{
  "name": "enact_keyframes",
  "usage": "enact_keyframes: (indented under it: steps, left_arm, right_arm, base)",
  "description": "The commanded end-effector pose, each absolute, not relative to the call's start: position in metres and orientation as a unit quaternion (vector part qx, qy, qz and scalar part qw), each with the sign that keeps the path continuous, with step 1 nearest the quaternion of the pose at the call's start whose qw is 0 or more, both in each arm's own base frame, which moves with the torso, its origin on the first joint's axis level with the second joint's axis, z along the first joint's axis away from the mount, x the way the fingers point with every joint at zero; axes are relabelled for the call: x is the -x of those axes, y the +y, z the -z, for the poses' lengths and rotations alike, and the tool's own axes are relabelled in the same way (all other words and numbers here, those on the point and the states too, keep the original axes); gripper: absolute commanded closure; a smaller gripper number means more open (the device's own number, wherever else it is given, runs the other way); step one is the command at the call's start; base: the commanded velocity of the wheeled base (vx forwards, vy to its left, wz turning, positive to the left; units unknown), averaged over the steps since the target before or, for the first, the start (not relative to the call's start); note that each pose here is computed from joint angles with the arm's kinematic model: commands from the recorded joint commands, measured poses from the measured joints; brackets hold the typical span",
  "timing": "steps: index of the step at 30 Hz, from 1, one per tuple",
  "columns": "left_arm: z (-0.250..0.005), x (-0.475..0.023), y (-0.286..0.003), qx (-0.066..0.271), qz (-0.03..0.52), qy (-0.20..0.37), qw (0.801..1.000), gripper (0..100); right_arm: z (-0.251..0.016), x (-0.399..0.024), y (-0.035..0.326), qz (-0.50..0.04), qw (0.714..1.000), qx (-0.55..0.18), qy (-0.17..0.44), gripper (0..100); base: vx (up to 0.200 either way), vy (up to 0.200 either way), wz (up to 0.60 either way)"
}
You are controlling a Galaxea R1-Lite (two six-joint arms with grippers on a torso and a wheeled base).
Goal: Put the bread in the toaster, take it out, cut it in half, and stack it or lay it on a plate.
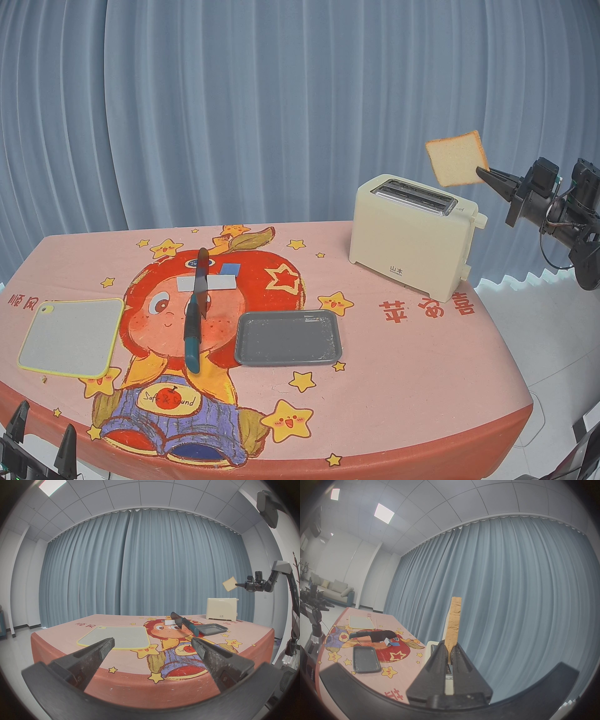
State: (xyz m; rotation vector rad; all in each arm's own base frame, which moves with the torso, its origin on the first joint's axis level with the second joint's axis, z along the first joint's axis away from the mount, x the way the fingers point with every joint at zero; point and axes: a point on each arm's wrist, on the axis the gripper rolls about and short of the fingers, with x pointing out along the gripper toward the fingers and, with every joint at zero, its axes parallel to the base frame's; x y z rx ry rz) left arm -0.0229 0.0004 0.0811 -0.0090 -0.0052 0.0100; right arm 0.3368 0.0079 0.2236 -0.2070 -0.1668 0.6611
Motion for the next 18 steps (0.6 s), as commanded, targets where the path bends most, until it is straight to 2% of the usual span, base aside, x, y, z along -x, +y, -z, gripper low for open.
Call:
enact_keyframes:
  steps: [1, 18]
  left_arm:
    - [-0.076, 0.022, 0.000, 0.005, -0.005, 0.006, 1.000, 0]
    - [-0.076, 0.022, 0.000, 0.005, -0.005, 0.006, 1.000, 0]
  right_arm:
    - [-0.223, -0.341, 0.006, -0.321, 0.937, 0.110, -0.080, 100]
    - [-0.195, -0.353, 0.009, -0.328, 0.935, 0.127, -0.045, 100]
  base:
    - [0.000, 0.000, 0.00]
    - [0.000, 0.000, 0.00]
